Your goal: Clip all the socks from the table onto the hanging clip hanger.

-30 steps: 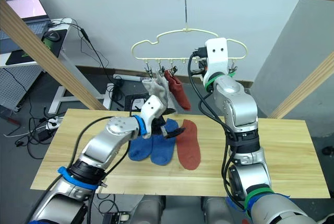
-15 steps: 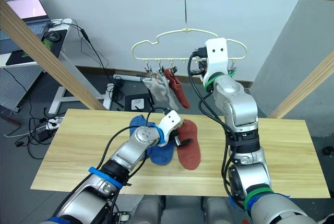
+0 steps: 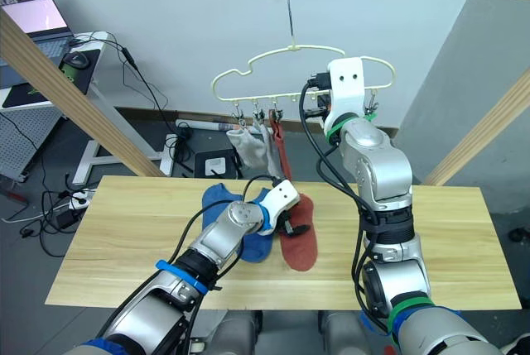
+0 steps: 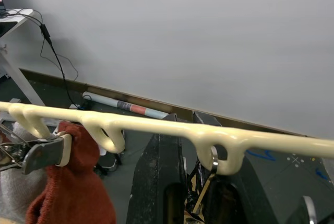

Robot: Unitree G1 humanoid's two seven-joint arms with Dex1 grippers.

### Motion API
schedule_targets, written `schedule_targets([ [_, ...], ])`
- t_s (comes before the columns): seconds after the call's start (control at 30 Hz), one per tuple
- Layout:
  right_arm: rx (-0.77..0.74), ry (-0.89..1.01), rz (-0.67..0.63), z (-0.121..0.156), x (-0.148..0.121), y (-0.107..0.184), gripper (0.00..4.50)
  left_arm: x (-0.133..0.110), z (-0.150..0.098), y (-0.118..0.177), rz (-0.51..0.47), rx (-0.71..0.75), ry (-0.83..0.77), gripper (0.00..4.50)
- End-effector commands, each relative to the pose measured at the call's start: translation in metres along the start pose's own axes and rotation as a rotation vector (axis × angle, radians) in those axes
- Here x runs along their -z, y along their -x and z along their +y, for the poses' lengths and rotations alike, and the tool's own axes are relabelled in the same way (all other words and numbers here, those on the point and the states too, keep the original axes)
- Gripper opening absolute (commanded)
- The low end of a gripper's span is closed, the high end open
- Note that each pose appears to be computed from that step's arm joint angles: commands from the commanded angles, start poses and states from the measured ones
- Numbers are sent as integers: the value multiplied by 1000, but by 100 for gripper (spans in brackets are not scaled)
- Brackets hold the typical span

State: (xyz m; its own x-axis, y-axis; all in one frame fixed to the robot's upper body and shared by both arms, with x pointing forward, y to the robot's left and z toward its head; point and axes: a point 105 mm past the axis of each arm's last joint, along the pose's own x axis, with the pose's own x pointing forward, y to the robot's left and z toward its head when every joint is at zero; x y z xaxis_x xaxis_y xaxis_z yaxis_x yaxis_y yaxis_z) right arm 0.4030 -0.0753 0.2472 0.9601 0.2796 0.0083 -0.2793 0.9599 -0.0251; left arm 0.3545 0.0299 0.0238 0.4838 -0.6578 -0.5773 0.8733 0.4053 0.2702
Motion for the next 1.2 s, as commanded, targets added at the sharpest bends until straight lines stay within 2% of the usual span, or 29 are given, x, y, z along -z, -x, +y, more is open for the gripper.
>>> schedule_targets([
  [0.03, -9, 6, -87, 2, -23, 8, 2, 4, -4, -2, 19, 16, 11, 239],
  [0.23, -13, 6, -81, 2, -21, 7, 2, 1, -5, -2, 2, 28, 30, 70],
  [0.4, -31, -2, -72, 6, -21, 7, 2, -14, 2, 5, -84, 22, 79, 70],
  [0.67, -60, -50, -53, 13, -21, 10, 2, -69, 23, 34, -360, 13, 253, 70],
  [0.83, -50, -87, -34, 12, -19, 12, 2, -95, 34, 51, -465, -7, 315, 70],
  [1.2, -43, -143, 2, 11, -16, 13, 2, -140, 44, 66, -580, -32, 308, 70],
])
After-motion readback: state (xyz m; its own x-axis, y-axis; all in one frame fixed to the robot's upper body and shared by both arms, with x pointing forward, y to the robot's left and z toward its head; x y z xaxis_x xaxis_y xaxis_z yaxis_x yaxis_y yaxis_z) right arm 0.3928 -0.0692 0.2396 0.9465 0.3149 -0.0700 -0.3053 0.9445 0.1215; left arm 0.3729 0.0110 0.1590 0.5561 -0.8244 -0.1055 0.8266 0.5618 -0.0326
